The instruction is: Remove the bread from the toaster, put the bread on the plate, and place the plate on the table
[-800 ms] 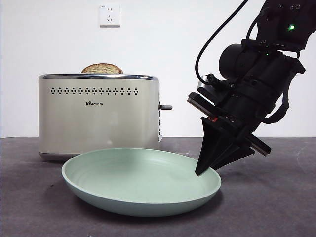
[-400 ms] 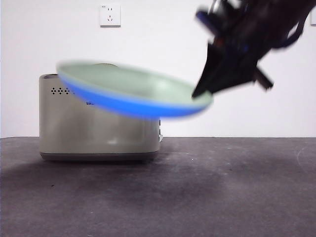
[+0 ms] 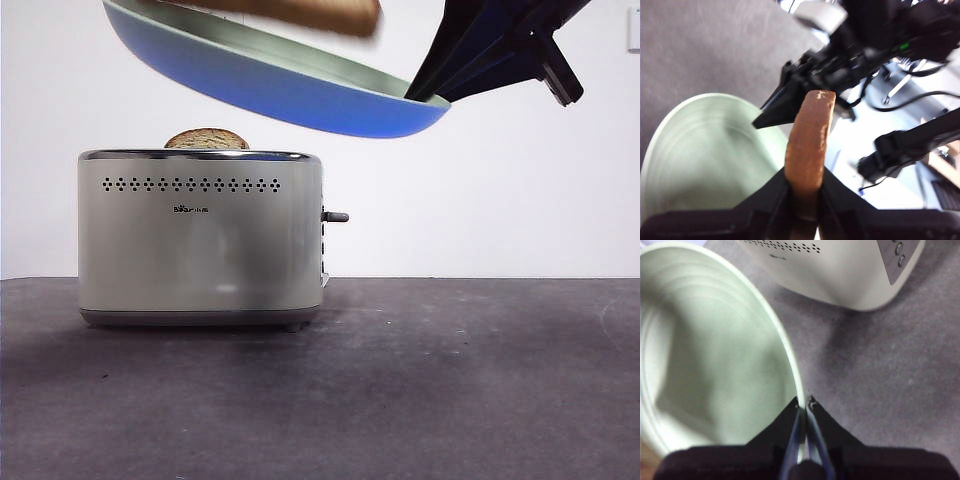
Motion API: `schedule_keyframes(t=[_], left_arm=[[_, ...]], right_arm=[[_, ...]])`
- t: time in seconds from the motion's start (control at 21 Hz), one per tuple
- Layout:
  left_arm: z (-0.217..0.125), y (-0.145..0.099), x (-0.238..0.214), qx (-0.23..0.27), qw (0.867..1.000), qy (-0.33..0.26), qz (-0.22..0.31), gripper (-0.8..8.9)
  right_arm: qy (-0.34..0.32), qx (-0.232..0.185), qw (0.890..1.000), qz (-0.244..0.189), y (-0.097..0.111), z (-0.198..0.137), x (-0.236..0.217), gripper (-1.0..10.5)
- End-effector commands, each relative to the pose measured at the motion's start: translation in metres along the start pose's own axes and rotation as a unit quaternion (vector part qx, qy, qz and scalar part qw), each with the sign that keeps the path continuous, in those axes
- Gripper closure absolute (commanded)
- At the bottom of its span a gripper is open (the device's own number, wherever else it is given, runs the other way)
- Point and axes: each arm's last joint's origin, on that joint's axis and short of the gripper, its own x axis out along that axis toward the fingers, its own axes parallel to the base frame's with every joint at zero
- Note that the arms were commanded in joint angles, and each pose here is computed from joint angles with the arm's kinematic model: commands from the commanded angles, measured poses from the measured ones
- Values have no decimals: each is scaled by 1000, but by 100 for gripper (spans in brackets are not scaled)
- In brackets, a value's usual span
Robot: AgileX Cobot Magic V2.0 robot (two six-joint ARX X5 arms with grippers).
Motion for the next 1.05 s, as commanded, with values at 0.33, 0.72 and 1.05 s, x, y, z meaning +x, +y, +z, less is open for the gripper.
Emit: schedule_keyframes(t=[0.33, 0.72, 1.05], left_arm=[[-5, 38, 61, -45, 989, 76, 117, 802], [-6, 33, 67, -44, 990, 82, 107, 277], [-1, 27, 58, -45, 990, 83, 108, 278]], right_arm=[[15, -2, 1000, -14, 3, -4, 1, 959], [35, 1, 999, -24, 2, -8, 1, 959], [42, 5, 999, -25, 1, -10, 0, 959]])
